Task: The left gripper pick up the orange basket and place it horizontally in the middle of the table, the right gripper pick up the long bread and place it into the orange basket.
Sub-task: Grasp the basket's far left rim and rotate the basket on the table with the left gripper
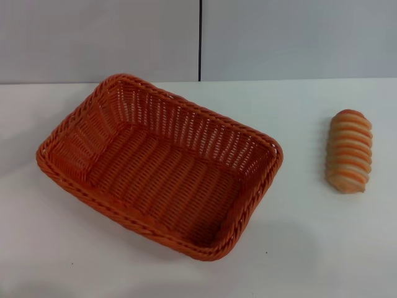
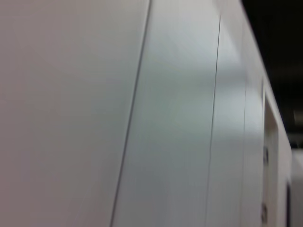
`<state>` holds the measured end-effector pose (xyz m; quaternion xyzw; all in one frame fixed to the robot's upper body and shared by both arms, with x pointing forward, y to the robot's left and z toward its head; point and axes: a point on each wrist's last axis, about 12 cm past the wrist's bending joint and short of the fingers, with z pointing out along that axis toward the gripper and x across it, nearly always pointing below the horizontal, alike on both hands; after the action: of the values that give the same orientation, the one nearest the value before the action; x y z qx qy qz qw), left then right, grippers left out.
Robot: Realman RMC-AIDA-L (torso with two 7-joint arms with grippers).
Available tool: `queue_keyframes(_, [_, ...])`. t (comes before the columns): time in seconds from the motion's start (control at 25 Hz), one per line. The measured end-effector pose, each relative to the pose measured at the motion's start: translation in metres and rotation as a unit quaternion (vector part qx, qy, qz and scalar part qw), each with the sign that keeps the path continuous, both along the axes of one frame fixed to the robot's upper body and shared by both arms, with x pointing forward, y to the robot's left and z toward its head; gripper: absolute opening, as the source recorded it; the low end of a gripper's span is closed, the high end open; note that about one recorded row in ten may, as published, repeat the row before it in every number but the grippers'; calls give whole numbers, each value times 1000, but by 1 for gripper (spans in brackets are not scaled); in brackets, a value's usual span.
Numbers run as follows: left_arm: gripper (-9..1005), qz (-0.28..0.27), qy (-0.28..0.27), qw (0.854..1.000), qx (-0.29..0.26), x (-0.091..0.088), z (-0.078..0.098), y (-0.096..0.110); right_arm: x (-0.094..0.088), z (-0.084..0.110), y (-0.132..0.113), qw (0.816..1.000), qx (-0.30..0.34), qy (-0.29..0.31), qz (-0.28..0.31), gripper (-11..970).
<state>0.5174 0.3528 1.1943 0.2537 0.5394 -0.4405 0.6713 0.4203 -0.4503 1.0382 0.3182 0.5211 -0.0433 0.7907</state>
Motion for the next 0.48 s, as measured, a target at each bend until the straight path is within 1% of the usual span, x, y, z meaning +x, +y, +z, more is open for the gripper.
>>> queue_keyframes(0.08, [771, -10, 33, 998, 51, 14, 15, -9, -4, -2, -1, 1000, 2, 3, -3, 492])
queue_keyframes(0.12, [771, -10, 33, 998, 51, 14, 15, -9, -4, -2, -1, 1000, 2, 3, -3, 492])
queue_keyframes(0.16, [771, -7, 48, 996, 81, 22, 22, -13, -8, -3, -1, 1000, 3, 6, -6, 492])
queue_keyframes(0.2, [771, -7, 48, 996, 81, 22, 22, -13, -9, -4, -2, 1000, 3, 7, -7, 492])
queue_keyframes(0.32, [771, 0, 78, 987, 140, 36, 32, -21, -12, -5, -2, 1000, 5, 9, -10, 492])
queue_keyframes(0.36, [771, 1, 88, 982, 168, 42, 36, -24, -15, -7, -2, 1000, 8, 10, -13, 492])
queue_keyframes(0.4, [771, 3, 91, 979, 181, 44, 38, -26, -15, -7, -2, 1000, 8, 10, -13, 492])
queue_keyframes(0.44, [771, 3, 91, 979, 181, 44, 38, -26, -16, -7, -2, 1000, 10, 11, -14, 492])
queue_keyframes(0.48, [771, 9, 102, 973, 207, 48, 40, -29, -18, -8, -2, 1000, 12, 13, -16, 492])
